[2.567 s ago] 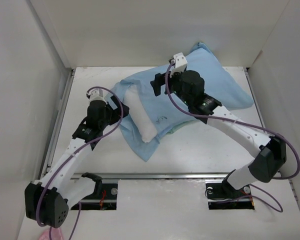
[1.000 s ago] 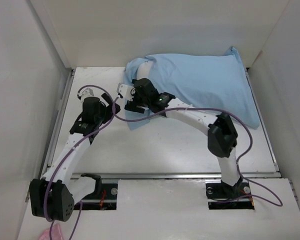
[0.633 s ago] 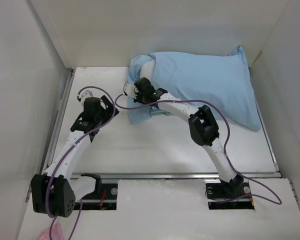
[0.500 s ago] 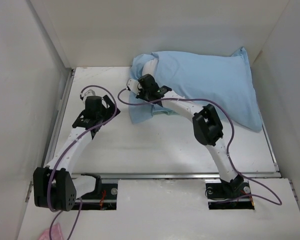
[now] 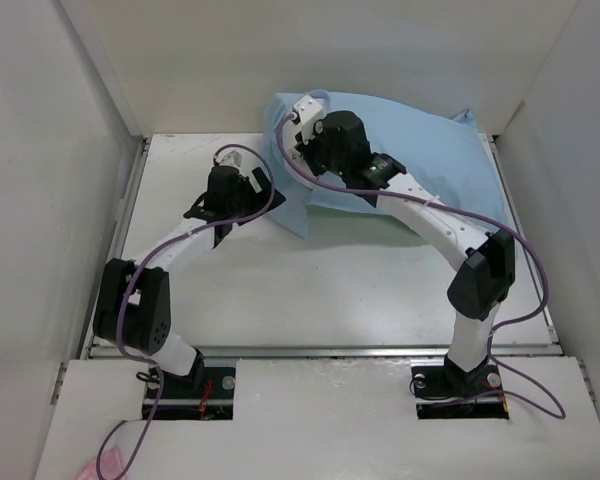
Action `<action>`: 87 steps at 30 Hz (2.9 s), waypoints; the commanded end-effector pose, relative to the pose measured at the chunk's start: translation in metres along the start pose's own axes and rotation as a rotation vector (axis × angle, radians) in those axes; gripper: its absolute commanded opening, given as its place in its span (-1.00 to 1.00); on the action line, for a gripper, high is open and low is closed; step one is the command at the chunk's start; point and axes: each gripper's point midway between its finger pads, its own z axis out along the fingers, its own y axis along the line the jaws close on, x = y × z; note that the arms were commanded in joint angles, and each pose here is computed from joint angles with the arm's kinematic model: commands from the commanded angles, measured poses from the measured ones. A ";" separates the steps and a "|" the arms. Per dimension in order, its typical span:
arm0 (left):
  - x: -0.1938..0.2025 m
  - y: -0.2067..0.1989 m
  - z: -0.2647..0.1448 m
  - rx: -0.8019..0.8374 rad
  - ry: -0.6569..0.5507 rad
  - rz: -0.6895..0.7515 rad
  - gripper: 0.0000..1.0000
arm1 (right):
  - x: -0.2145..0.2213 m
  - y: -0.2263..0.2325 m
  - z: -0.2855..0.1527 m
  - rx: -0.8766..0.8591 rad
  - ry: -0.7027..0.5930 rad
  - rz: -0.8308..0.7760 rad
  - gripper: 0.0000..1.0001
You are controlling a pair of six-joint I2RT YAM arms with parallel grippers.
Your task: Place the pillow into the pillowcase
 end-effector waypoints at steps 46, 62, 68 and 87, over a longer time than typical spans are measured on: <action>-0.052 -0.040 0.059 0.188 -0.297 -0.023 -1.00 | -0.011 -0.058 -0.034 0.360 -0.026 0.285 -1.00; -0.056 -0.052 -0.069 0.169 -0.359 0.084 -1.00 | 0.134 0.048 0.081 0.248 0.316 0.252 -1.00; -0.065 -0.074 -0.080 0.239 -0.361 0.107 -1.00 | 0.118 0.123 0.070 -0.211 0.261 0.292 -0.27; -0.054 -0.067 -0.135 0.221 -0.370 0.167 -1.00 | -0.034 0.053 -0.072 -0.156 -0.110 0.438 0.73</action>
